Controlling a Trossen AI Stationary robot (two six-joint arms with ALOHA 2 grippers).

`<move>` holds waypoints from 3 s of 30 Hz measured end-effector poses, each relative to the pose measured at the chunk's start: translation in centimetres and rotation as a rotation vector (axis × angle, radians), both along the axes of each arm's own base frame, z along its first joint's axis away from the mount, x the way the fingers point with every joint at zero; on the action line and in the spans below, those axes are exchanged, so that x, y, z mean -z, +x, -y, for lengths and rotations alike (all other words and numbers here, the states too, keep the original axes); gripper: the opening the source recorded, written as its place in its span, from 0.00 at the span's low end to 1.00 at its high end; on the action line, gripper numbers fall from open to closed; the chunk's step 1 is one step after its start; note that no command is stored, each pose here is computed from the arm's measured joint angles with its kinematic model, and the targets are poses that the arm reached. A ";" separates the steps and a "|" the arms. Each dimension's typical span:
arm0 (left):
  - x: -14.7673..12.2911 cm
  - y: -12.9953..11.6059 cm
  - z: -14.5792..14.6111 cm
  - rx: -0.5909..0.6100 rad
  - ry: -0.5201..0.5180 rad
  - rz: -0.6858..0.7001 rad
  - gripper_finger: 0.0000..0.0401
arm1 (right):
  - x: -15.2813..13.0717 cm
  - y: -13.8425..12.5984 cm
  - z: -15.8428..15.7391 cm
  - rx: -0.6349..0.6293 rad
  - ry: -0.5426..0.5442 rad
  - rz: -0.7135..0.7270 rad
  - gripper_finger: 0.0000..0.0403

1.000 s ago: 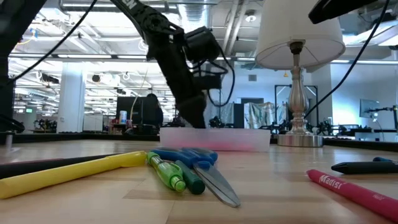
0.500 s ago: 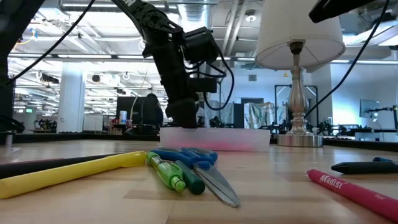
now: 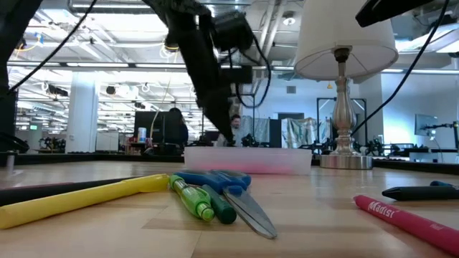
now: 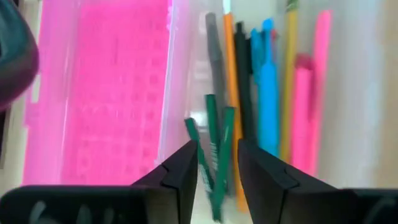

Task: Pick & place school supplies into a supply box
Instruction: Put the right black pen into the supply box

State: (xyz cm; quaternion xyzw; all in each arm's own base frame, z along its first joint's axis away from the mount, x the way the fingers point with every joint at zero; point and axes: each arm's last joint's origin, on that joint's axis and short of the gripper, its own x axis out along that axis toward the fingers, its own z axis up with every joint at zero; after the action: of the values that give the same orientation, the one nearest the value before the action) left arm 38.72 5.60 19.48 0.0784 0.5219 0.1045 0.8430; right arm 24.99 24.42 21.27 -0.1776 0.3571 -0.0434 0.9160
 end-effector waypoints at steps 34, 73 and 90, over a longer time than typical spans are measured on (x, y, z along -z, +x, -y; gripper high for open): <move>-2.2 -19.6 27.6 -0.051 0.324 0.307 0.27 | 5.0 -0.9 2.2 0.053 0.023 -0.362 0.24; 0.1 -23.9 29.8 -0.046 0.230 0.682 0.27 | 8.4 2.0 4.9 0.126 0.297 -0.703 0.05; 0.1 -23.9 29.8 -0.045 0.232 0.681 0.27 | 7.3 2.6 4.5 0.103 0.275 -0.711 0.02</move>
State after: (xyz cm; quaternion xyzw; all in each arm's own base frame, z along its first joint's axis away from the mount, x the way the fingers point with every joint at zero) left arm 14.80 -24.19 19.38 0.1227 0.1975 0.2017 0.9515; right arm 27.62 19.97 13.95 -0.0390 0.6633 0.0234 0.7470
